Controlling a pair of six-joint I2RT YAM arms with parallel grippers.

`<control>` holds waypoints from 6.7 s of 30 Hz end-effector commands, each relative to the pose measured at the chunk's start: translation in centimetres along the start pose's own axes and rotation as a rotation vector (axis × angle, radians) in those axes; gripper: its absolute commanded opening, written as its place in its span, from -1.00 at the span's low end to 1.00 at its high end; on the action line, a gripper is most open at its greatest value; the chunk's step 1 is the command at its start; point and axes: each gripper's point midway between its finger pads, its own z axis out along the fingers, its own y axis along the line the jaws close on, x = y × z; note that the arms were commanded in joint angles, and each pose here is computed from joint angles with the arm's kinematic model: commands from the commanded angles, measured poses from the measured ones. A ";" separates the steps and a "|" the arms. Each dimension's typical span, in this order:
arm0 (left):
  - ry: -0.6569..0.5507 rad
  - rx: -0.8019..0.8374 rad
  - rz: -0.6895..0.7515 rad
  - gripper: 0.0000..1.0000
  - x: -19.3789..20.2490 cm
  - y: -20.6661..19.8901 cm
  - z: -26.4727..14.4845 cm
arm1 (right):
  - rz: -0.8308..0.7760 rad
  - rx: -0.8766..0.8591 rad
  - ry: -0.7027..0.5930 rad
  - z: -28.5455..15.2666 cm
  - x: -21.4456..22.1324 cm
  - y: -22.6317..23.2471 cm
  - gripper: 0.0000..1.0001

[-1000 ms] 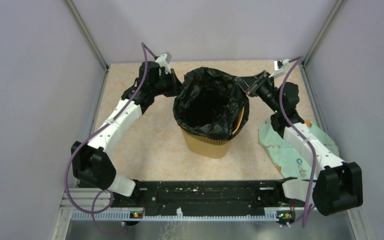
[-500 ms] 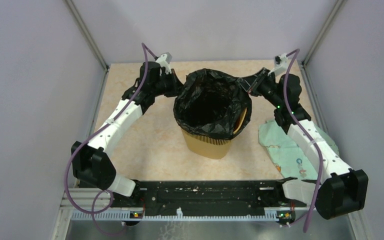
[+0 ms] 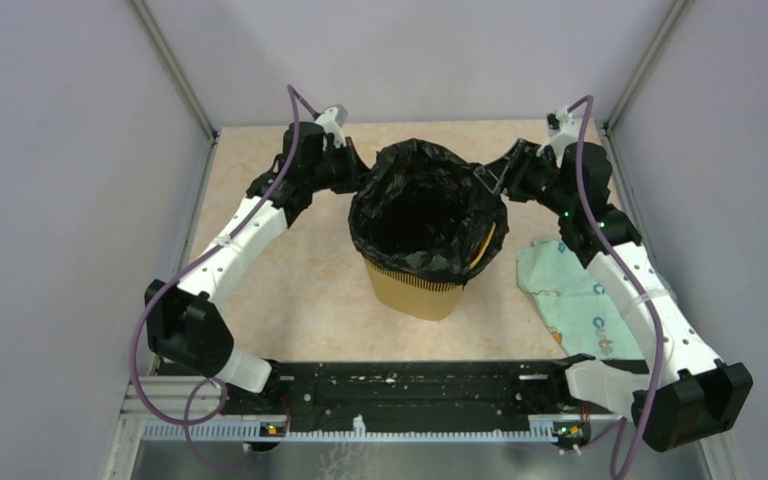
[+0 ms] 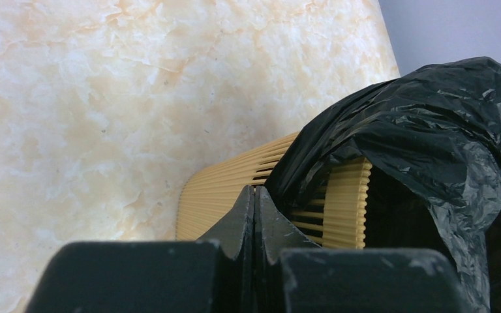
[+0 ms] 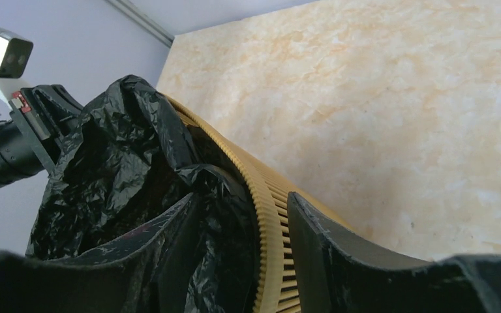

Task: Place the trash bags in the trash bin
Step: Place the trash bag in the trash bin.

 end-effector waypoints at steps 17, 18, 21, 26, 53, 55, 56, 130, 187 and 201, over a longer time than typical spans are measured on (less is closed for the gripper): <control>0.029 0.009 0.028 -0.99 0.2 -0.4 0.7 | -0.076 0.007 -0.015 -2.8 -2.0 1.9 -0.65; 0.030 0.010 0.029 -0.99 0.2 -0.4 0.6 | -0.080 0.010 -0.015 -2.8 -2.1 1.9 -0.70; 0.031 0.009 0.028 -0.99 0.3 -0.4 0.7 | -0.089 0.028 -0.022 -2.9 -2.5 1.7 -0.86; 0.027 0.014 0.032 -0.99 0.1 -0.5 0.7 | -0.102 0.065 -0.032 -3.0 -2.9 1.2 -1.00; 0.042 0.039 0.035 -1.00 0.2 -1.0 1.3 | -0.103 0.150 -0.013 -3.2 -0.8 -1.5 -1.00; 0.044 0.034 0.031 -1.00 0.3 -0.9 1.4 | -0.093 0.144 -0.008 -3.1 -0.3 -1.6 -1.00; 0.044 0.033 0.029 -1.00 0.4 -0.8 1.4 | -0.087 0.145 -0.006 -3.0 -0.1 -1.7 -1.00; 0.059 -0.065 -0.008 -1.00 2.0 1.5 1.4 | 0.053 -0.045 0.117 -12.4 6.4 2.4 -0.16; 0.114 0.072 0.107 -1.00 -1.7 -0.5 7.7 | 0.105 0.045 0.182 -5.6 14.1 3.2 -0.46; 0.019 0.053 0.189 -0.32 -7.8 -1.9 8.2 | -0.093 0.038 0.225 -13.7 10.2 4.0 0.30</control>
